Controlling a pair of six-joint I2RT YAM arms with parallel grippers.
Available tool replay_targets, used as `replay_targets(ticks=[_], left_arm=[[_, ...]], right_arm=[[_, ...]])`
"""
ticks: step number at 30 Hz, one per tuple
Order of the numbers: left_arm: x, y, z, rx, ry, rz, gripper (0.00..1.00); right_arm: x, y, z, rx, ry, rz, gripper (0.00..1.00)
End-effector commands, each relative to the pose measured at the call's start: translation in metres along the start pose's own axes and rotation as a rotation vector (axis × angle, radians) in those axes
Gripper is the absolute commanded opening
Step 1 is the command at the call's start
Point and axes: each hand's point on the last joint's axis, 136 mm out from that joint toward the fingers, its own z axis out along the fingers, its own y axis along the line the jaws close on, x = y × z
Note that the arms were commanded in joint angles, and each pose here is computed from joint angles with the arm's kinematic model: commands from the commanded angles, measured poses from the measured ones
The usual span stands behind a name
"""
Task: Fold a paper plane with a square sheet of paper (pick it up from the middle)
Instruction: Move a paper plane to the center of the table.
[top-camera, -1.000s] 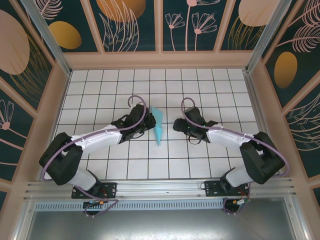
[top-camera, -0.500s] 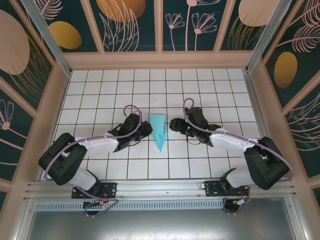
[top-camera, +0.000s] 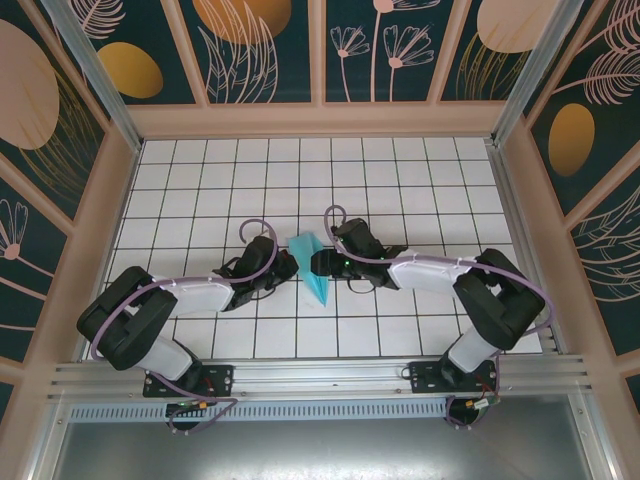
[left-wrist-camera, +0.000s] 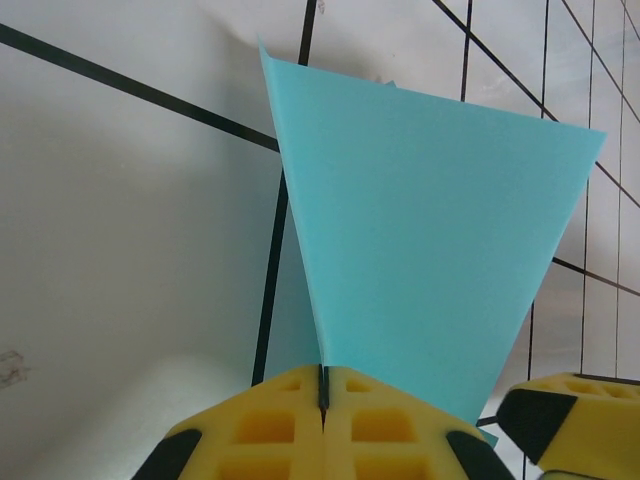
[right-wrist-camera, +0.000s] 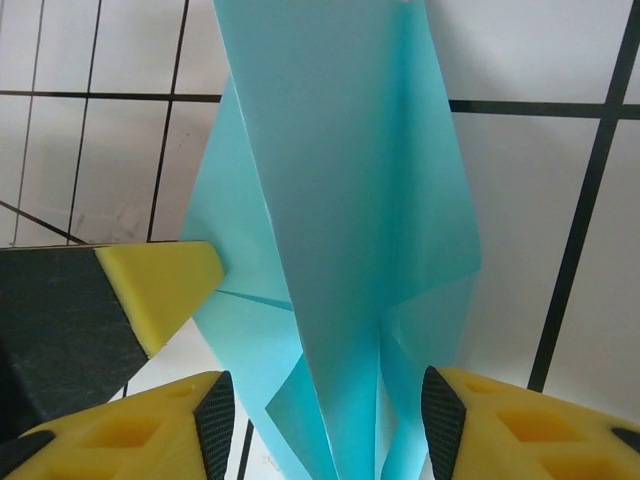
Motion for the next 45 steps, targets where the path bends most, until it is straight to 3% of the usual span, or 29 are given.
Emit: replay_targets(ticks=[1,8,21,28,37,45], left_arm=[[-0.002,0.004,0.002,-0.003,-0.014,-0.013,0.00],[-0.002,0.004,0.002,-0.004,-0.015,-0.006,0.00],[0.001,0.008,0.004,-0.008,-0.007,0.004,0.00],[0.001,0.011,0.003,-0.011,-0.009,0.013,0.00],[0.004,0.019,0.004,-0.037,-0.007,0.046,0.00],[0.003,0.020,0.004,-0.045,-0.010,0.059,0.00]], right_arm=[[-0.003,0.006,0.002,0.007,0.006,-0.030,0.54],[0.004,0.004,0.012,0.024,0.055,-0.036,0.51],[0.023,0.006,0.020,0.071,0.111,-0.044,0.61],[0.028,-0.011,0.027,0.193,0.110,-0.028,0.52],[0.031,-0.018,0.034,0.246,0.119,-0.035,0.47],[0.029,-0.020,0.035,0.271,0.115,-0.029,0.33]])
